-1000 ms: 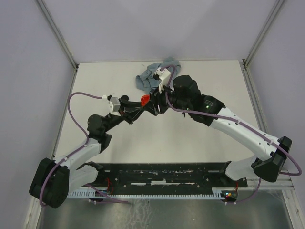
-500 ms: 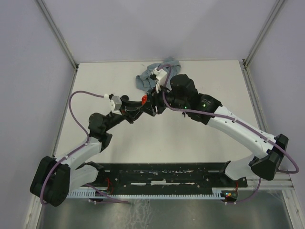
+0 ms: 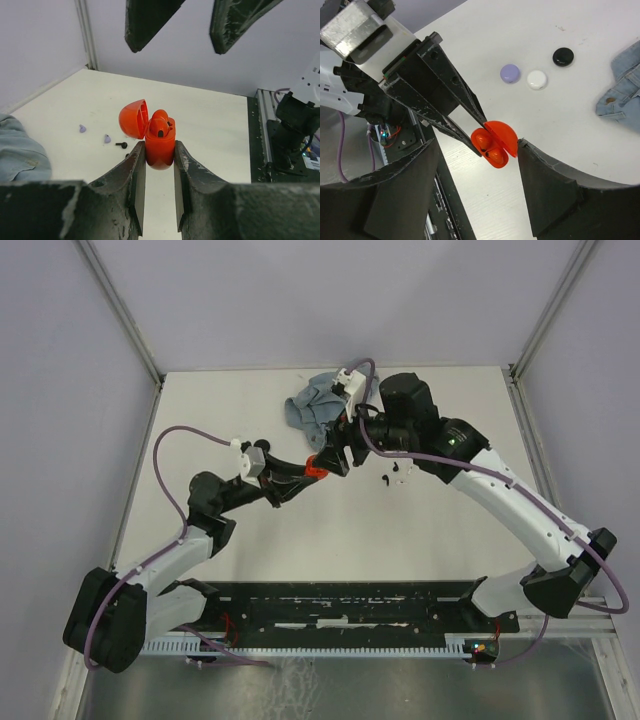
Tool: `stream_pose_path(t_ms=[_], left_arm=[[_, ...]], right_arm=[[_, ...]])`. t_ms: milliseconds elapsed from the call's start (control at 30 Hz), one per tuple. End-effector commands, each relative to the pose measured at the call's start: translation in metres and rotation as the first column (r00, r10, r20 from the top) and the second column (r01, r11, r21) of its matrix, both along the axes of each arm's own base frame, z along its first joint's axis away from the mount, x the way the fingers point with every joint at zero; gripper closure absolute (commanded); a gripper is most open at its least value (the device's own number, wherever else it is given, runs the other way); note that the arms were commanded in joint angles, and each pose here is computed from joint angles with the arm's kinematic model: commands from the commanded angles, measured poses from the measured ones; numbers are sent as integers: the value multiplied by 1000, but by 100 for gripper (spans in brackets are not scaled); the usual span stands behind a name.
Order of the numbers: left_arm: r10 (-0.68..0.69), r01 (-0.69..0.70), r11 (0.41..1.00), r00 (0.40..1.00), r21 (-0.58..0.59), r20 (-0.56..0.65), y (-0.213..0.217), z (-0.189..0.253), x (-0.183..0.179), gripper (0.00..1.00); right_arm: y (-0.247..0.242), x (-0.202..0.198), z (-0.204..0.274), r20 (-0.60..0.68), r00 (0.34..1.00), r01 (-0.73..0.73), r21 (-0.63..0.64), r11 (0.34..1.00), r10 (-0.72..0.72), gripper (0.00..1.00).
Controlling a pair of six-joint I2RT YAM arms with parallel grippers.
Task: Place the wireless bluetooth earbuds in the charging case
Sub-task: Close the charging case.
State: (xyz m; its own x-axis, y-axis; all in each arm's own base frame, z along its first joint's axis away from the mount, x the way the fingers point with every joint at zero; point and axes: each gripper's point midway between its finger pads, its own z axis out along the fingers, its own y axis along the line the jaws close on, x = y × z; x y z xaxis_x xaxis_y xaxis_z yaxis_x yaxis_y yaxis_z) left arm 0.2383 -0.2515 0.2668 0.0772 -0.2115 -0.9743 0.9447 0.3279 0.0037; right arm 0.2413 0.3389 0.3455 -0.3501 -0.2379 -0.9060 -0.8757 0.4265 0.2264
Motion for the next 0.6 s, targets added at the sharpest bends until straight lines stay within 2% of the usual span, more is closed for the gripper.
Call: stream_pose_path(t_ms=[0, 333, 467, 567], left_arm=[[-97, 96, 995, 986, 11, 139, -6, 29, -16, 97], [-154, 156, 988, 974, -3, 166, -8, 38, -28, 97], [-142, 146, 989, 978, -14, 155, -7, 39, -27, 97], [-79, 83, 996, 991, -33, 110, -5, 36, -15, 97]], right_arm=[[-5, -12, 14, 9, 994, -112, 23, 993, 112, 26], [9, -16, -11, -64, 976, -209, 5, 978, 209, 23], [12, -22, -17, -95, 965, -244, 15, 970, 244, 24], [11, -29, -21, -114, 957, -267, 19, 964, 267, 24]])
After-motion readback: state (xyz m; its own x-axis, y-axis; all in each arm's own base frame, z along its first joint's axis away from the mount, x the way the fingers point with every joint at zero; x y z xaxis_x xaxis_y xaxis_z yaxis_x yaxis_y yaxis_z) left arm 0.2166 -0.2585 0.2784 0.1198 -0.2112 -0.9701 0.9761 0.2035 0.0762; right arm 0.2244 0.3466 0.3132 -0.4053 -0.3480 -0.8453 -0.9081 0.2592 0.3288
